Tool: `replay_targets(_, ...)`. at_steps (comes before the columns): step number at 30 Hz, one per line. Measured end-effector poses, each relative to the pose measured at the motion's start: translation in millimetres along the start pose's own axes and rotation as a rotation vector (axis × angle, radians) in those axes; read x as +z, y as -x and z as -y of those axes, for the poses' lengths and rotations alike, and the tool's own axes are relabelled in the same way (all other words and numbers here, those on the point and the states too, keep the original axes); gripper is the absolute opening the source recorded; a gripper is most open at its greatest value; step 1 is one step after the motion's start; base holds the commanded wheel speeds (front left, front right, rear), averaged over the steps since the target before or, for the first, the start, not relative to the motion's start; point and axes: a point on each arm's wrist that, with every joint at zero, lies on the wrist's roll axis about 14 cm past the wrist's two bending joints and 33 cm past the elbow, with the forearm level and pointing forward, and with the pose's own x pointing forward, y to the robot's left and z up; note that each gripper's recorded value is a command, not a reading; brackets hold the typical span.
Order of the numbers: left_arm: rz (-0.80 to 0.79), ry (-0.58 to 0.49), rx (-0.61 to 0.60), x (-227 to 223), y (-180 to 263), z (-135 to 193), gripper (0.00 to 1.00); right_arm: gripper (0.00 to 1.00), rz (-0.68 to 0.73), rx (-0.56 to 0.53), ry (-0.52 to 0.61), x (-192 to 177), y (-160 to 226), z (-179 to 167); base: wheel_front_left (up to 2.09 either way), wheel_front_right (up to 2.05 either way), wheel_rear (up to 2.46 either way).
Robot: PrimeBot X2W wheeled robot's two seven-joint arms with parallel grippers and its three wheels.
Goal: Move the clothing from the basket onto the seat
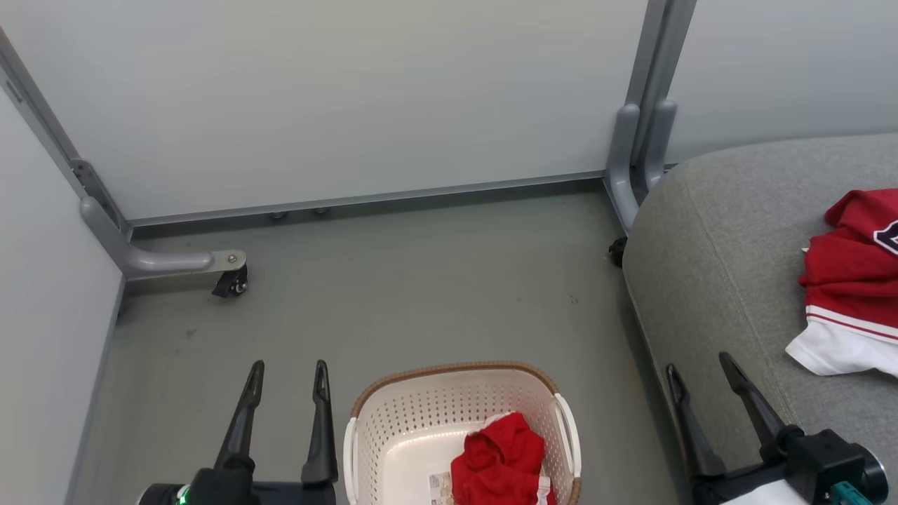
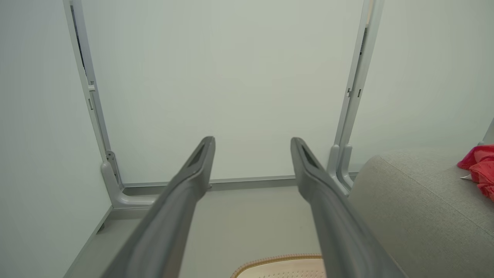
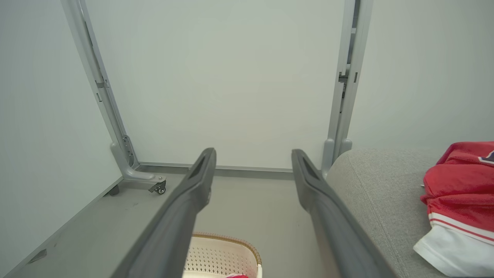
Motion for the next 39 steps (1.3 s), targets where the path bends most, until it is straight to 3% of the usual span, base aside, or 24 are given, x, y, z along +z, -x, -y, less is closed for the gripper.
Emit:
replay_targets(10, -0.026, 0.0, -0.025, -6, 25, 10, 1.0, 1.0, -0.022, -0.015, -0.006, -5, 19, -3, 0.0, 0.0, 0.0)
replay_targets(39, -0.057, -0.002, -0.054, -16, 25, 19, 1.0, 1.0, -0.034, -0.027, -0.008, -9, 28, -2, 0.0, 0.0, 0.0)
